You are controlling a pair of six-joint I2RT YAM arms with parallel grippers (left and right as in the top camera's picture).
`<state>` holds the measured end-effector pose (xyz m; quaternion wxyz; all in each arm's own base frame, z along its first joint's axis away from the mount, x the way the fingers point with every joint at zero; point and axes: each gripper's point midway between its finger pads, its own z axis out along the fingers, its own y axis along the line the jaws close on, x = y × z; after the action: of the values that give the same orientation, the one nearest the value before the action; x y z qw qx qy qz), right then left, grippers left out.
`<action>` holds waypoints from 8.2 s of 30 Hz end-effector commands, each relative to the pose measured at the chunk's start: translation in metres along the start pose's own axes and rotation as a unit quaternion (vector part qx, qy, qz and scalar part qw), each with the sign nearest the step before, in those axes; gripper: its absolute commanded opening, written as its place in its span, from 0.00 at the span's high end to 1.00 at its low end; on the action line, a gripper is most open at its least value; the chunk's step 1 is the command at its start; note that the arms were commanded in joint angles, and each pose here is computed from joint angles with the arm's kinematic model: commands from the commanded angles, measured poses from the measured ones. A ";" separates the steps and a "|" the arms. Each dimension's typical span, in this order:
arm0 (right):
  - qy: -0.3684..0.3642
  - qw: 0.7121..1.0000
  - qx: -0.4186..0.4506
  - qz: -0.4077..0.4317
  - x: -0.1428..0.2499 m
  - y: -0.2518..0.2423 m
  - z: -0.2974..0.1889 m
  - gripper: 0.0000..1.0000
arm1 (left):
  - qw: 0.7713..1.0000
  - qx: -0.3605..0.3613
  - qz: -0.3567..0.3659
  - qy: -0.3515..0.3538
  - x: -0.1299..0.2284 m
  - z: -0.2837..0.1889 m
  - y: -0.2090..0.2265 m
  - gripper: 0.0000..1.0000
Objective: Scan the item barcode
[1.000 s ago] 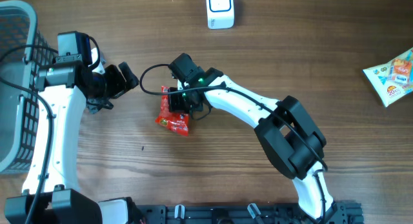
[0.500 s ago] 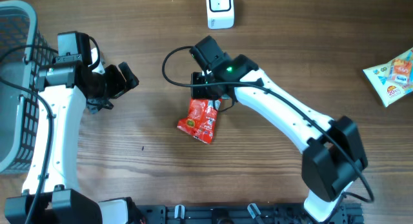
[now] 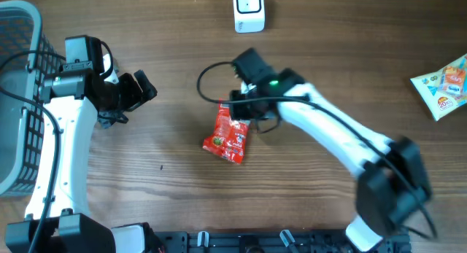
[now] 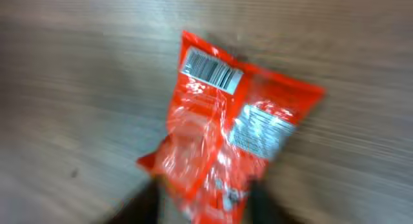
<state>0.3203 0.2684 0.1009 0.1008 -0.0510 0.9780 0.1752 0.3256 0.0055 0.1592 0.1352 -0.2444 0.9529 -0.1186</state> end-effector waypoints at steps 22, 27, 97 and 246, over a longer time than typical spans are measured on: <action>0.079 0.958 -0.156 0.225 0.078 -0.008 0.109 0.00 | 1.000 -0.001 -0.006 -0.006 -0.004 -0.003 0.001 0.00; 0.099 0.944 -0.160 0.272 0.083 -0.013 0.142 0.47 | 1.000 -0.001 -0.006 -0.006 -0.004 -0.003 0.001 0.00; 0.010 0.959 -0.247 0.141 0.038 -0.111 -0.024 0.16 | 0.761 0.493 0.106 0.407 0.196 0.061 -0.189 0.96; -0.060 0.579 0.805 0.114 -0.113 -0.555 -0.181 0.07 | 0.985 -0.121 0.048 -0.112 -0.007 0.128 -0.022 0.00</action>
<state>0.4630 -0.3213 0.1086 0.1094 0.1678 0.7071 -0.6782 0.3755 -0.0326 0.0374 0.1998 -0.2197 0.9544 0.0308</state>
